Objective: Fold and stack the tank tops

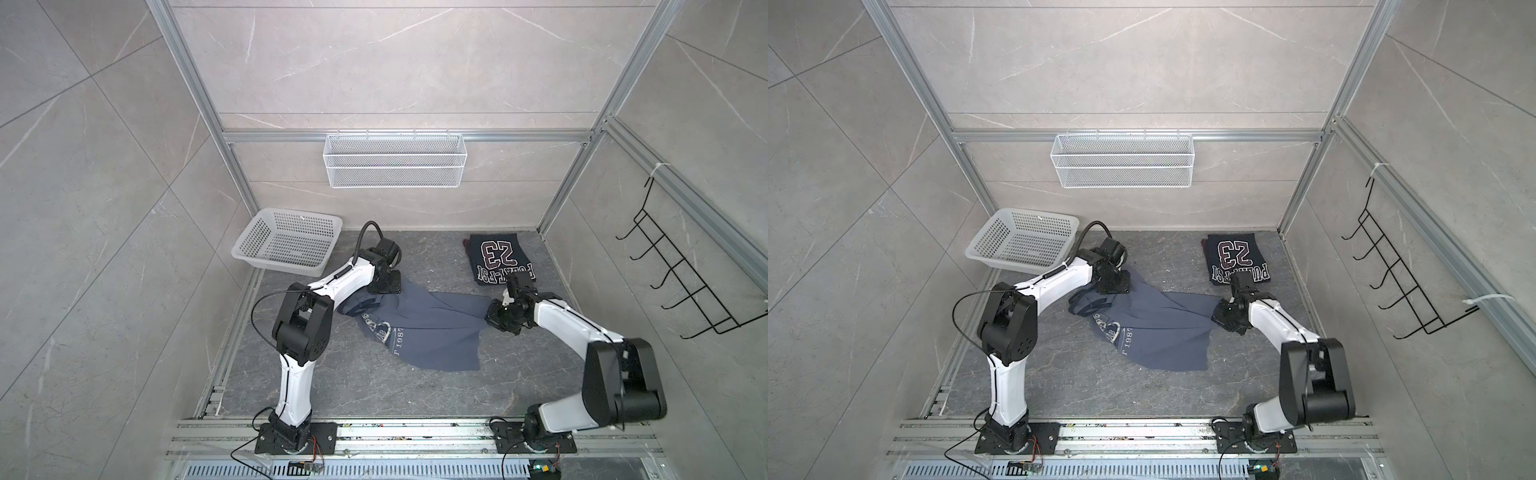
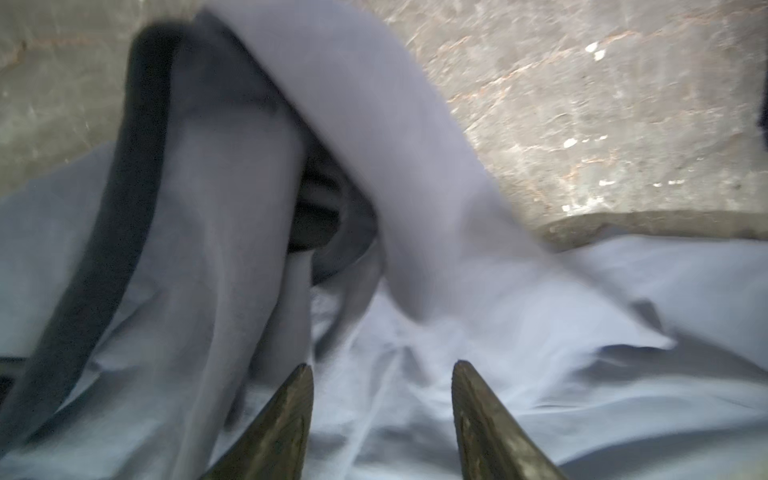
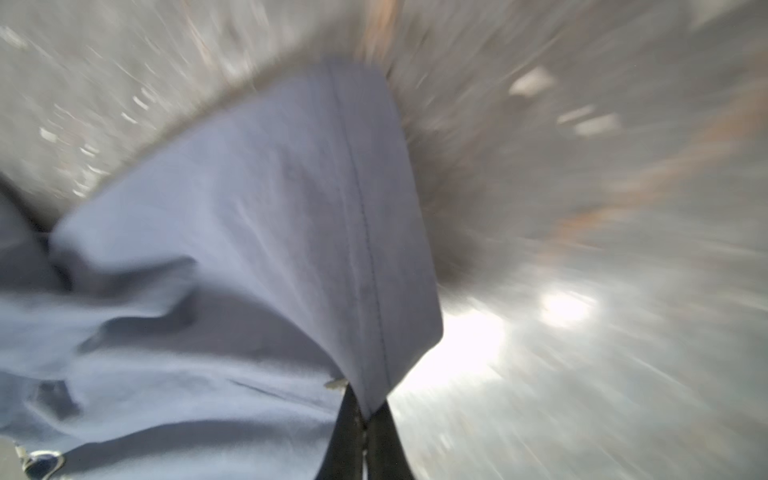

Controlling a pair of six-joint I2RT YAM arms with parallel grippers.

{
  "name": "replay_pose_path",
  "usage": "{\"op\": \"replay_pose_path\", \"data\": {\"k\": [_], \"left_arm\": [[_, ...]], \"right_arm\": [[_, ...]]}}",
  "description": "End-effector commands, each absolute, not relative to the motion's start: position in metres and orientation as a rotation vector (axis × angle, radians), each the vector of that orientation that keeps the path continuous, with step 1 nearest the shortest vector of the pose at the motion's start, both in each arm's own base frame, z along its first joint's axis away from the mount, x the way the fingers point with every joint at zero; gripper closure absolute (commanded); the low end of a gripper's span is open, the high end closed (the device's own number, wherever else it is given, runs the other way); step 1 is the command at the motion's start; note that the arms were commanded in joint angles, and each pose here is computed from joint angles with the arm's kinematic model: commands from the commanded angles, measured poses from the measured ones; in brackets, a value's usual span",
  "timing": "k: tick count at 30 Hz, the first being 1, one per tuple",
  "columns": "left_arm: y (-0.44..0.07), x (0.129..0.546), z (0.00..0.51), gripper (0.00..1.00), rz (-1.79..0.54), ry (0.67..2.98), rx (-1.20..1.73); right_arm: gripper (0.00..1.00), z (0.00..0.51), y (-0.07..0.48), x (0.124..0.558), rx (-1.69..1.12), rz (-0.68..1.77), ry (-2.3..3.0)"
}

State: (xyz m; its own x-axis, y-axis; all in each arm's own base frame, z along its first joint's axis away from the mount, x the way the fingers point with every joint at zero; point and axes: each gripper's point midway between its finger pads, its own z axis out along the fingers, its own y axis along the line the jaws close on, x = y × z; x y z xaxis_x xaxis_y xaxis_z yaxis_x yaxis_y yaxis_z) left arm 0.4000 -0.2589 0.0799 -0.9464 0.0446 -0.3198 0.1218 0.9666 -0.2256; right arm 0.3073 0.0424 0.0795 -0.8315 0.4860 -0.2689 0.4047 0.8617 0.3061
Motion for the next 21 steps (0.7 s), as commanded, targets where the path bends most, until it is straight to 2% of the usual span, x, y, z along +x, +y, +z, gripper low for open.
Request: {"op": "replay_pose_path", "data": {"k": [1, 5, 10, 18, 21], "left_arm": [[-0.254, 0.408, 0.133, 0.44, -0.394, 2.648, 0.061], [-0.256, 0.402, 0.138, 0.45, -0.380, 2.656, 0.090], [-0.288, 0.395, 0.124, 0.46, -0.306, 2.696, 0.263], [-0.328, 0.424, 0.100, 0.54, -0.256, 2.697, 0.338], [-0.322, 0.438, 0.088, 0.51, -0.145, 2.699, 0.321]], "right_arm": [[1.00, 0.134, 0.002, 0.286, 0.703, 0.069, 2.569], [1.00, 0.151, -0.007, 0.259, 0.704, 0.021, 2.553], [1.00, 0.146, -0.003, 0.240, 0.687, 0.064, 2.555], [1.00, 0.155, 0.001, 0.240, 0.675, 0.105, 2.531], [1.00, 0.156, 0.000, 0.238, 0.677, 0.104, 2.529]]}}
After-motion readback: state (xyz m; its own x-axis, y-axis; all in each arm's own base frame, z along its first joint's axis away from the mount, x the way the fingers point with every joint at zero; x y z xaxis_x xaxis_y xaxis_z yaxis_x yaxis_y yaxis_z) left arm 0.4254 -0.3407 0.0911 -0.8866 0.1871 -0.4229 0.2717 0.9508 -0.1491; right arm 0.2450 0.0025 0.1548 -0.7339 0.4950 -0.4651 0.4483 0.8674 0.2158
